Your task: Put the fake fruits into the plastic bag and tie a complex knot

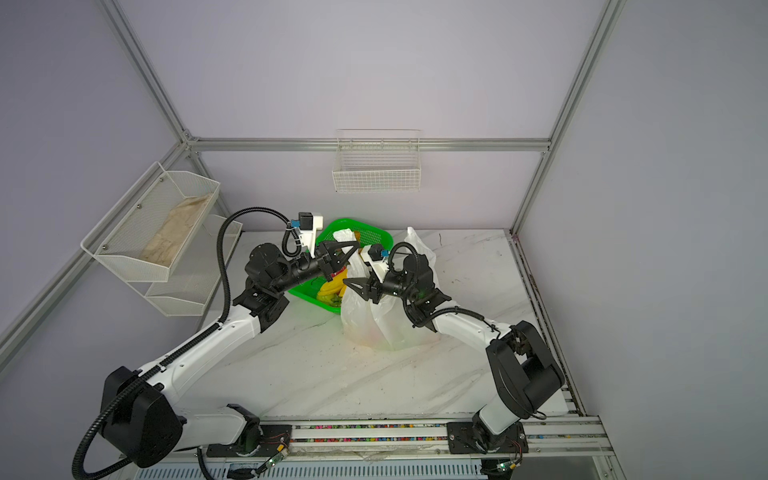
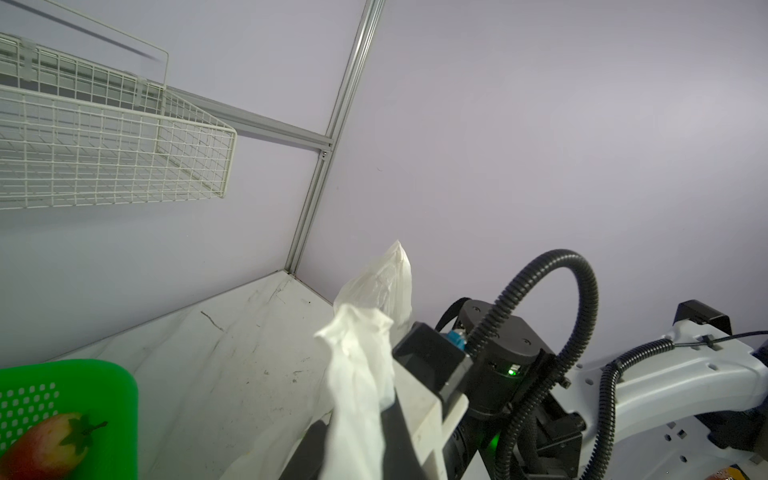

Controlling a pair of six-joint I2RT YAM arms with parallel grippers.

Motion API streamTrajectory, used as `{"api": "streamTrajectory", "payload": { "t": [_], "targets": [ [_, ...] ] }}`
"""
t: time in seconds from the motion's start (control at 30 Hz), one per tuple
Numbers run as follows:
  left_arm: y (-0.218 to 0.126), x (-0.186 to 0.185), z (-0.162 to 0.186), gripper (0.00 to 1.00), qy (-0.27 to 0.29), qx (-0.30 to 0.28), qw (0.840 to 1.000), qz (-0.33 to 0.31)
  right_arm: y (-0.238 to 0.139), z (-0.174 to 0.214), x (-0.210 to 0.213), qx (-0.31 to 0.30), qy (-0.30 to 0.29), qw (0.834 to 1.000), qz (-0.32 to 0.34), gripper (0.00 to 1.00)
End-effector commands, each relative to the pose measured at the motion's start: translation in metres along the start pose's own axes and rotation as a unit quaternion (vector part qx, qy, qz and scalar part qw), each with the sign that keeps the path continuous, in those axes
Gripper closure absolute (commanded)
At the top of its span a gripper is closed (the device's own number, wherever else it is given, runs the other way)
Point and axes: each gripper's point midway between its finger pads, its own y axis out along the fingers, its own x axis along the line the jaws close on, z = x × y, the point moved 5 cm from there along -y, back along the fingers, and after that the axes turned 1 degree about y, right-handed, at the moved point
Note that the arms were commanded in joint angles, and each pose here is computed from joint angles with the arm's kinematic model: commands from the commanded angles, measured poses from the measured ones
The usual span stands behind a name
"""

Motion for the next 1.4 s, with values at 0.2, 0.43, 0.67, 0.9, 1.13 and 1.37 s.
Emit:
{"api": "streamTrajectory", "payload": {
  "t": [0.2, 0.43, 0.67, 0.9, 1.13, 1.37],
  "targets": [
    [-0.007, -0.008, -0.010, 1.00, 0.008, -0.035, 0.999, 0.012, -0.003, -0.015, 0.010, -0.035, -0.010, 0.999, 0.018, 0.69],
    [-0.007, -0.007, -0.007, 1.00, 0.004, -0.034, 0.999, 0.014, -0.006, -0.040, 0.003, -0.086, -0.017, 0.988, 0.131, 0.50],
    [-0.004, -0.005, -0.006, 1.00, -0.009, -0.034, 0.999, 0.018, -0.002, -0.030, -0.009, -0.091, 0.011, 0.968, 0.234, 0.61],
    [-0.005, -0.003, -0.004, 1.00, -0.012, -0.039, 0.999, 0.011, -0.006, 0.010, -0.016, -0.057, 0.035, 0.955, 0.290, 0.76],
    [-0.005, -0.002, -0.004, 1.00, -0.009, -0.036, 0.999, 0.006, -0.003, 0.016, -0.009, -0.017, 0.008, 0.966, 0.258, 0.70],
    [-0.006, -0.001, -0.004, 1.00, -0.003, -0.033, 0.999, 0.000, -0.006, -0.002, -0.002, 0.008, -0.027, 0.968, 0.250, 0.46]
  ]
}}
